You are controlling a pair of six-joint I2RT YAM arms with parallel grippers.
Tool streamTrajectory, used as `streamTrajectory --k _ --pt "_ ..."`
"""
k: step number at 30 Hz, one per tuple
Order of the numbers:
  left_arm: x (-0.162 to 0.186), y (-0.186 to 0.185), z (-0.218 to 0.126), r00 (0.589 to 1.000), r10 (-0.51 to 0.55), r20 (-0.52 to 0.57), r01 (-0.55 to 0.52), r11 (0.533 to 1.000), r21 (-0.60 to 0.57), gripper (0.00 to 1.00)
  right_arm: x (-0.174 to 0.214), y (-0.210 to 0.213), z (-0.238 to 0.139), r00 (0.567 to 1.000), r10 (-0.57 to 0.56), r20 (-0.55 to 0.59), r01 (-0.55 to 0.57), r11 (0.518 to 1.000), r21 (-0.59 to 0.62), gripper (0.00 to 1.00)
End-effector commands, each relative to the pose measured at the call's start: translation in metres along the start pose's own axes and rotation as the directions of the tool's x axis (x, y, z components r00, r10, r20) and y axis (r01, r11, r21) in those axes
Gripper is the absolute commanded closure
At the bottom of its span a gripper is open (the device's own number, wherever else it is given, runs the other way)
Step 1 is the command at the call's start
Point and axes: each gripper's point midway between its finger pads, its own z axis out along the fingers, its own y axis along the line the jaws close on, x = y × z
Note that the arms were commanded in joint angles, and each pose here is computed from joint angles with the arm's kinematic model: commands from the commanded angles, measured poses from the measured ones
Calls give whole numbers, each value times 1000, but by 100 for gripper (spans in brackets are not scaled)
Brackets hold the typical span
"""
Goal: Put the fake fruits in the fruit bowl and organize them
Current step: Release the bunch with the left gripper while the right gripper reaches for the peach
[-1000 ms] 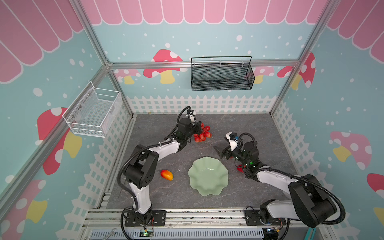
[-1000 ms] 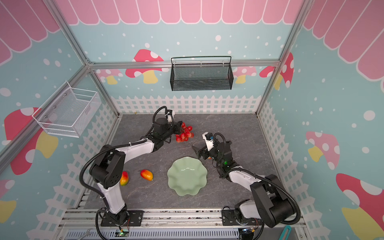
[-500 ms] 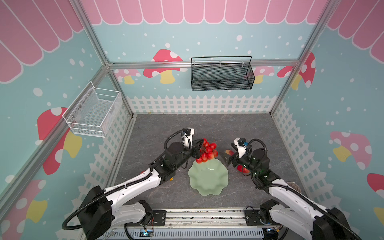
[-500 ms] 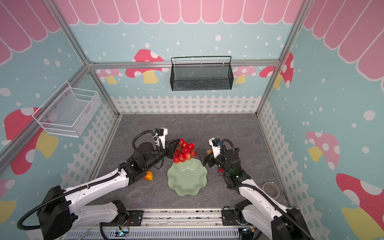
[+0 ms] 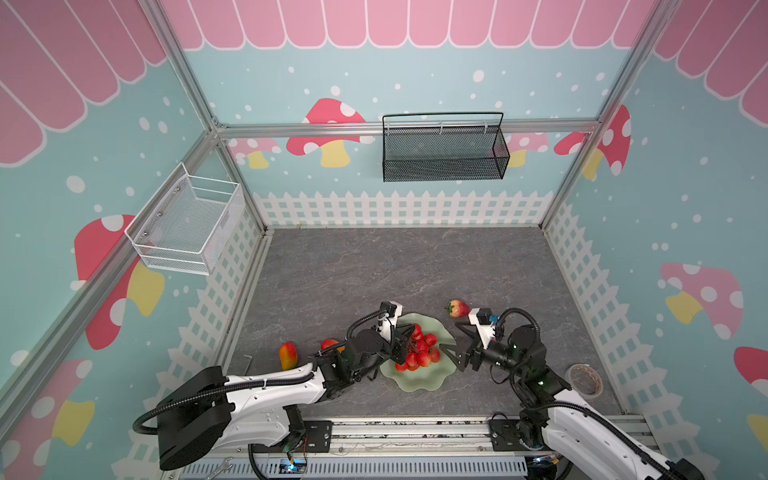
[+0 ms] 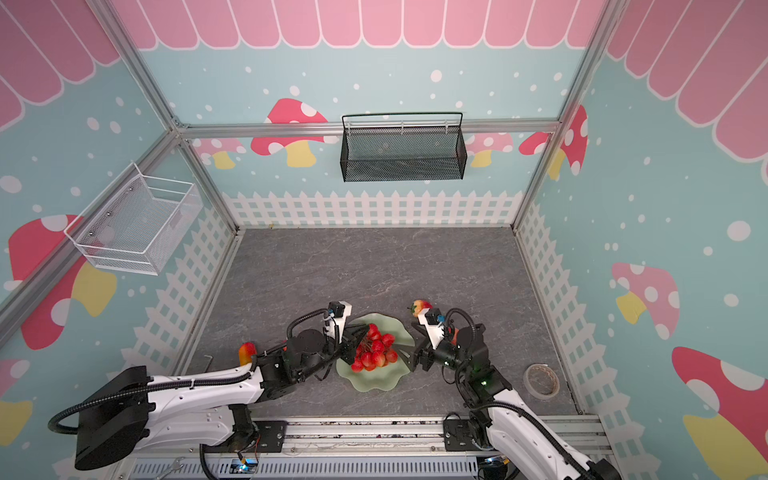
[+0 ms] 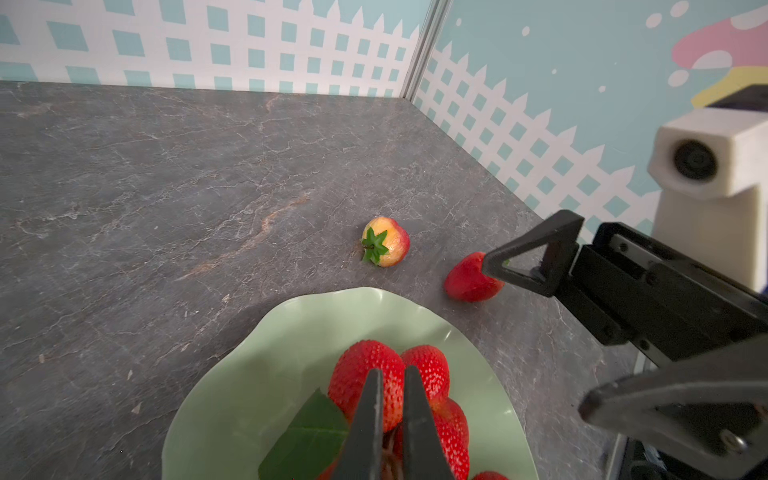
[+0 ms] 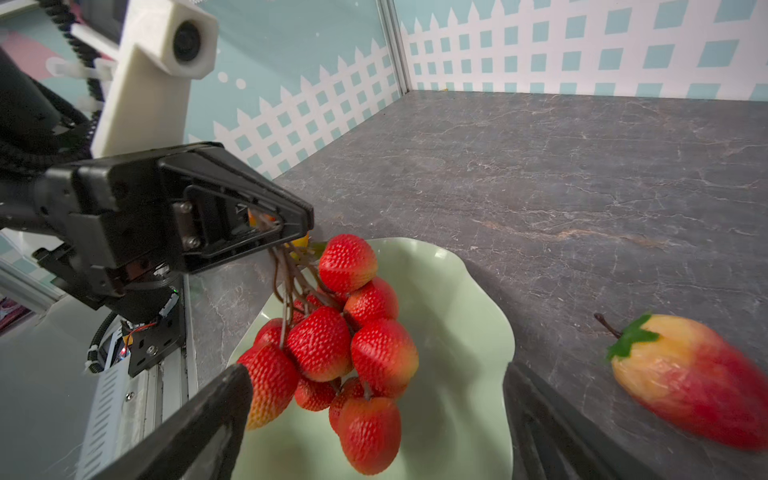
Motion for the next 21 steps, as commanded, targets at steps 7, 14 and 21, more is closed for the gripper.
streamTrajectory --k 7,14,21 --pt "10 5 11 1000 -26 3 26 999 -29 85 7 -7 -18 996 -25 87 18 996 84 2" --pt "8 7 -3 1000 -7 -4 7 999 -41 47 9 -13 -18 997 -15 74 6 993 119 2" --pt "-33 20 -56 994 103 -29 -106 982 -155 18 -17 -63 -12 994 55 -98 -11 917 400 2"
